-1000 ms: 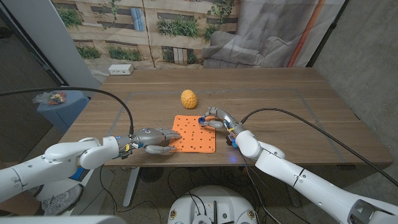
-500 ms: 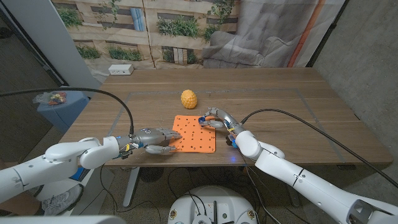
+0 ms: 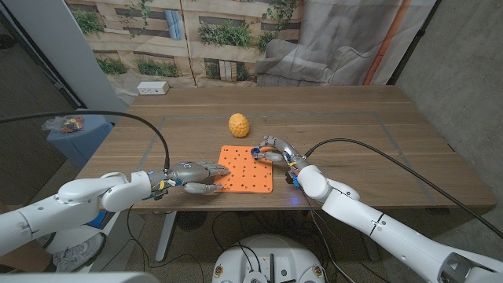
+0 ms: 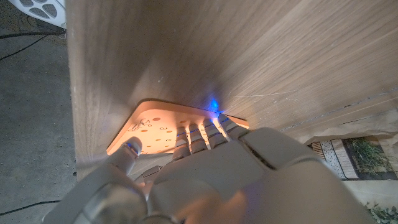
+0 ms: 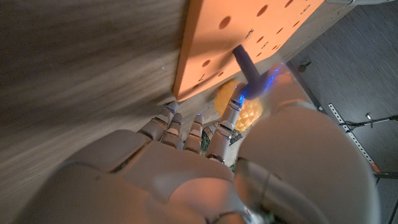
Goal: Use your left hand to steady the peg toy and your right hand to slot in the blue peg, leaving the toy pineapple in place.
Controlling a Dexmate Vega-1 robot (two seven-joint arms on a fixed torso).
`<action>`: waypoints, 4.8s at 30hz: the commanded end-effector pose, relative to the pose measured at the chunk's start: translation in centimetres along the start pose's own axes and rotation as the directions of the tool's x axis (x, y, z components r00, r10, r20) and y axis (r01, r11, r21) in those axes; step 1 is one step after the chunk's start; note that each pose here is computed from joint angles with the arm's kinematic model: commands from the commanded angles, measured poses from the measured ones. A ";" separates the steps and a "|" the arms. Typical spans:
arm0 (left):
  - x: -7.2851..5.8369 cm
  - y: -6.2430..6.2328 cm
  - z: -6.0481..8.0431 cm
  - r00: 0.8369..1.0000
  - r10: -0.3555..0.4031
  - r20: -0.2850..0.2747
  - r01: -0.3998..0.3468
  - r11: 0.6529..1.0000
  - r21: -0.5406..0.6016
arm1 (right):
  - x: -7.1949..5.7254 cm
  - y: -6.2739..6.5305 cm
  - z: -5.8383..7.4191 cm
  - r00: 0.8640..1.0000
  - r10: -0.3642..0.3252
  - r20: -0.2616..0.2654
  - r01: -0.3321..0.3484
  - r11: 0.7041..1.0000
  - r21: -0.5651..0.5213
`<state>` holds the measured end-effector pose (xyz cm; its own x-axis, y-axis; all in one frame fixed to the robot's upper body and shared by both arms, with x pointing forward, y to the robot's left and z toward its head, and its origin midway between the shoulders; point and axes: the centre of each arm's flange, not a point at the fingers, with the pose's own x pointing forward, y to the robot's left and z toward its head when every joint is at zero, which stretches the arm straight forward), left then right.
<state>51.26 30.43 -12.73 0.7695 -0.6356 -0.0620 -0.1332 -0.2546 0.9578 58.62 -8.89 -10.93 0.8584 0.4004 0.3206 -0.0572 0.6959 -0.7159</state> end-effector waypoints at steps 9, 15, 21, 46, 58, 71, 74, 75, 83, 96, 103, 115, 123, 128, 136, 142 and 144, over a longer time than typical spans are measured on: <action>0.2 -0.1 -0.4 1.000 -0.007 0.002 0.007 1.000 -0.002 | 0.1 0.3 -0.2 1.000 0.001 -0.022 -0.001 1.000 0.022; 0.1 -0.2 -0.5 1.000 -0.010 0.001 0.010 1.000 -0.004 | 0.0 0.4 -0.4 0.999 0.010 -0.032 -0.009 0.999 0.033; 0.2 -0.1 -0.6 1.000 -0.010 0.000 0.010 1.000 -0.004 | 0.0 0.4 -0.5 0.999 0.010 -0.035 -0.009 0.999 0.035; 0.6 0.1 -0.9 1.000 -0.017 0.003 0.017 1.000 -0.010 | 0.0 0.3 -1.0 0.995 0.030 -0.100 -0.024 0.998 0.059; 0.7 0.2 -1.0 1.000 -0.019 0.003 0.019 1.000 -0.010 | 0.2 0.4 -1.1 0.993 0.044 -0.111 -0.039 0.998 0.049; 0.8 0.3 -1.0 1.000 -0.022 0.012 0.022 1.000 -0.003 | 0.6 0.6 -1.0 0.990 0.048 -0.133 -0.044 0.999 0.032; 0.8 0.2 -0.9 1.000 -0.022 0.013 0.022 1.000 -0.003 | 0.6 0.7 -1.1 0.989 0.051 -0.140 -0.046 0.998 0.036; 0.8 0.2 -0.9 1.000 -0.022 0.013 0.022 1.000 -0.003 | 0.6 0.7 -1.1 0.989 0.051 -0.141 -0.046 0.998 0.036; 0.8 0.2 -0.9 1.000 -0.022 0.013 0.022 1.000 -0.006 | 0.6 0.8 -1.2 0.986 0.053 -0.159 -0.047 0.998 0.042; 0.9 0.2 -0.8 1.000 -0.026 0.014 0.026 1.000 -0.005 | 0.4 0.8 -1.5 0.980 0.058 -0.190 -0.047 0.997 0.066; 0.9 0.2 -0.7 1.000 -0.027 0.014 0.027 1.000 -0.008 | 0.4 0.8 -1.4 0.980 0.057 -0.189 -0.047 0.997 0.059; 1.1 0.1 -0.7 0.999 -0.030 0.017 0.030 0.999 -0.012 | 0.5 0.8 -1.4 0.980 0.073 -0.186 -0.066 0.997 0.047; 1.2 0.1 -0.8 0.999 -0.032 0.017 0.032 0.999 -0.012 | 0.7 0.7 -1.2 0.981 0.076 -0.179 -0.071 0.997 0.037; 1.2 0.1 -0.9 0.999 -0.034 0.018 0.034 0.999 -0.014 | 0.7 0.7 -1.1 0.984 0.071 -0.165 -0.066 0.997 0.032; 1.2 0.1 -1.0 0.999 -0.033 0.020 0.033 0.999 -0.011 | 0.6 0.7 -1.1 0.987 0.057 -0.152 -0.051 0.998 0.044; 1.2 0.1 -1.0 0.999 -0.036 0.019 0.036 0.999 -0.010 | 0.5 0.6 -1.2 0.990 0.049 -0.130 -0.042 0.998 0.056; 1.2 0.1 -1.0 0.999 -0.035 0.019 0.035 0.999 -0.010 | 0.5 0.6 -1.2 0.991 0.048 -0.127 -0.041 0.997 0.058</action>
<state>52.75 30.31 -12.37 0.7608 -0.6419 -0.0958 -0.1036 -0.2659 0.9584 59.71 -8.89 -12.27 0.9233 0.3453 0.1681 -0.1318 0.6959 -0.7059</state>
